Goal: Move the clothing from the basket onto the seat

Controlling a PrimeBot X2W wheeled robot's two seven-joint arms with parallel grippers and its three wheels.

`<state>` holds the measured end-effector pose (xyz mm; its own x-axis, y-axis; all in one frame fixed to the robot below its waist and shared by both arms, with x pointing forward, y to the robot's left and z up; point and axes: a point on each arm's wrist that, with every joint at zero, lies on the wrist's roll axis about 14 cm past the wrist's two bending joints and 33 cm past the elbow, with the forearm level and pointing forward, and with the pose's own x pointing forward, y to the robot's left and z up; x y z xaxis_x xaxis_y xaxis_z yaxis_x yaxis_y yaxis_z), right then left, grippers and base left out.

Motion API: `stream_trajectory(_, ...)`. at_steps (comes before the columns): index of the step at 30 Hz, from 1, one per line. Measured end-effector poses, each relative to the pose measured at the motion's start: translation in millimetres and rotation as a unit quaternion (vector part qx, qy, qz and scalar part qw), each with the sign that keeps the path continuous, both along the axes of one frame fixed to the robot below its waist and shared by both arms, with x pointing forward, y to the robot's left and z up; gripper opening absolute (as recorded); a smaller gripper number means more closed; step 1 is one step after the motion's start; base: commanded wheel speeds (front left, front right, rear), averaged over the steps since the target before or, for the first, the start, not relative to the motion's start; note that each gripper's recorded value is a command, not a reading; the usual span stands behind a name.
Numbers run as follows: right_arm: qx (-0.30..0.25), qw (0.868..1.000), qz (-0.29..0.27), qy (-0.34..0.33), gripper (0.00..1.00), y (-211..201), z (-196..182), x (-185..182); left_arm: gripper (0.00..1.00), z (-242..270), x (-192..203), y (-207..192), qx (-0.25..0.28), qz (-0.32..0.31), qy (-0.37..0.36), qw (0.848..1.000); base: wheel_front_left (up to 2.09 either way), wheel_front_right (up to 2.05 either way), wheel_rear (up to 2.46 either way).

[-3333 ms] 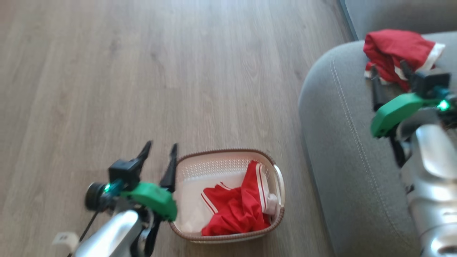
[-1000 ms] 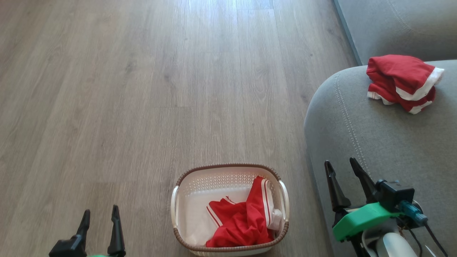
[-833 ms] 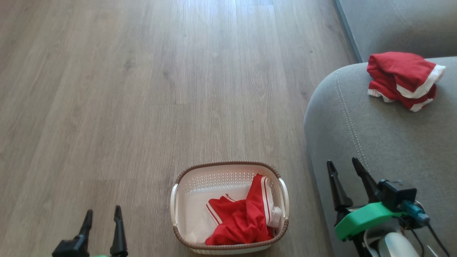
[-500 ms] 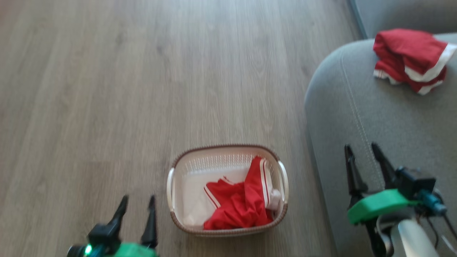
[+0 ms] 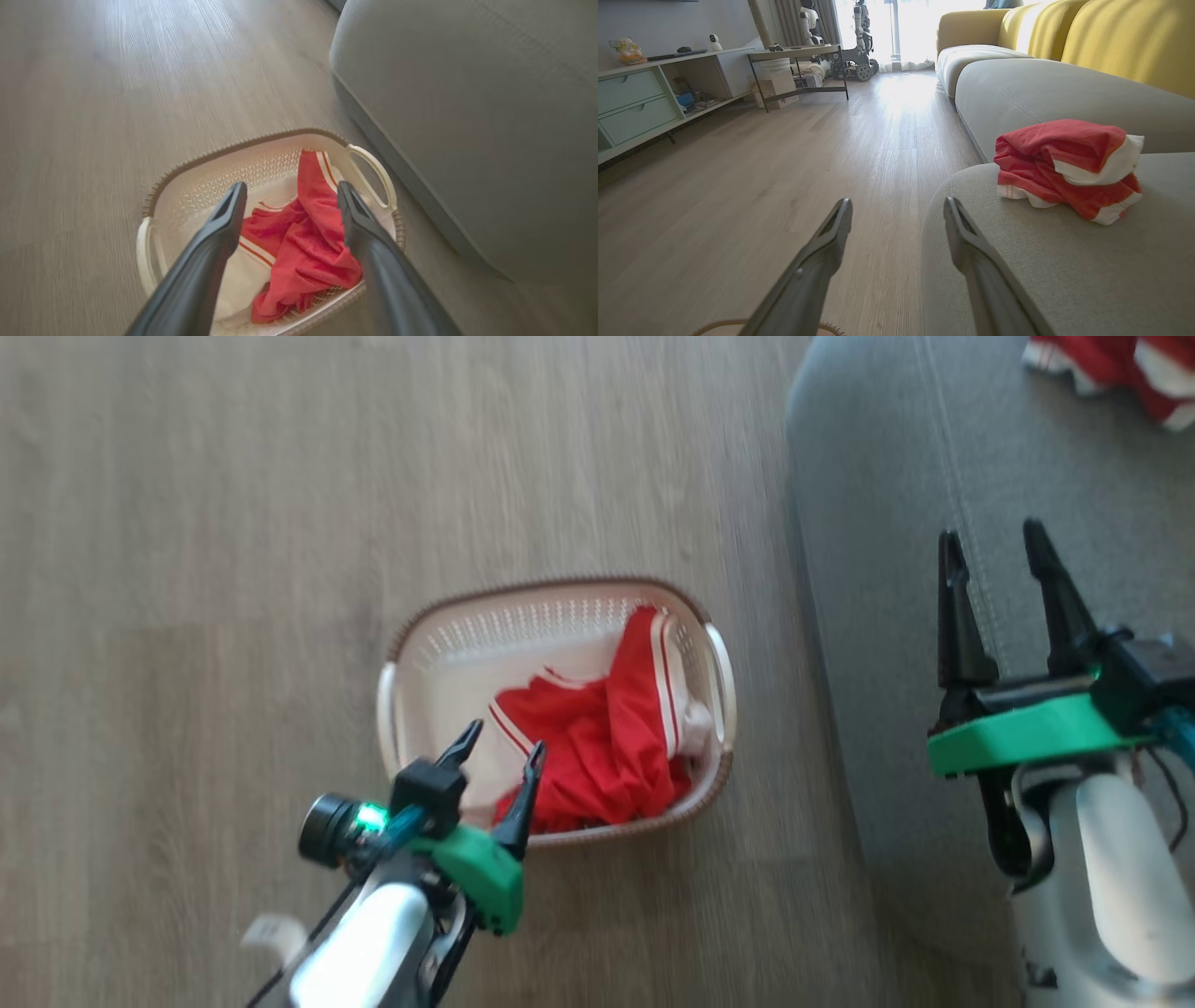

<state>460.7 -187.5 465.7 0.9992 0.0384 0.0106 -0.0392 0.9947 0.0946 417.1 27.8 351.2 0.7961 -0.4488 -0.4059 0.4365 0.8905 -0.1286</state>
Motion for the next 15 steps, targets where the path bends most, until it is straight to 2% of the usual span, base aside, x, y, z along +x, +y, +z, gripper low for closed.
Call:
stream_trajectory(5, -0.011, 1.0, -0.001, 0.002, 1.0, -4, -11, 19, 1.0, -56, -4, -25, 0.041, -0.079, 0.084, 0.992, 0.0, 0.0, 0.0)
stream_trajectory(8, -0.019, 1.0, -0.001, 0.003, 1.0, -7, -19, 31, 1.0, -94, -10, -36, 0.073, -0.132, 0.134, 0.98, 0.0, 0.0, 0.0)
stream_trajectory(15, -0.03, 0.999, 0.002, 0.024, 1.0, -10, -44, 39, 1.0, -146, -13, -38, 0.106, -0.167, 0.197, 0.96, 0.0, 0.0, 0.0)
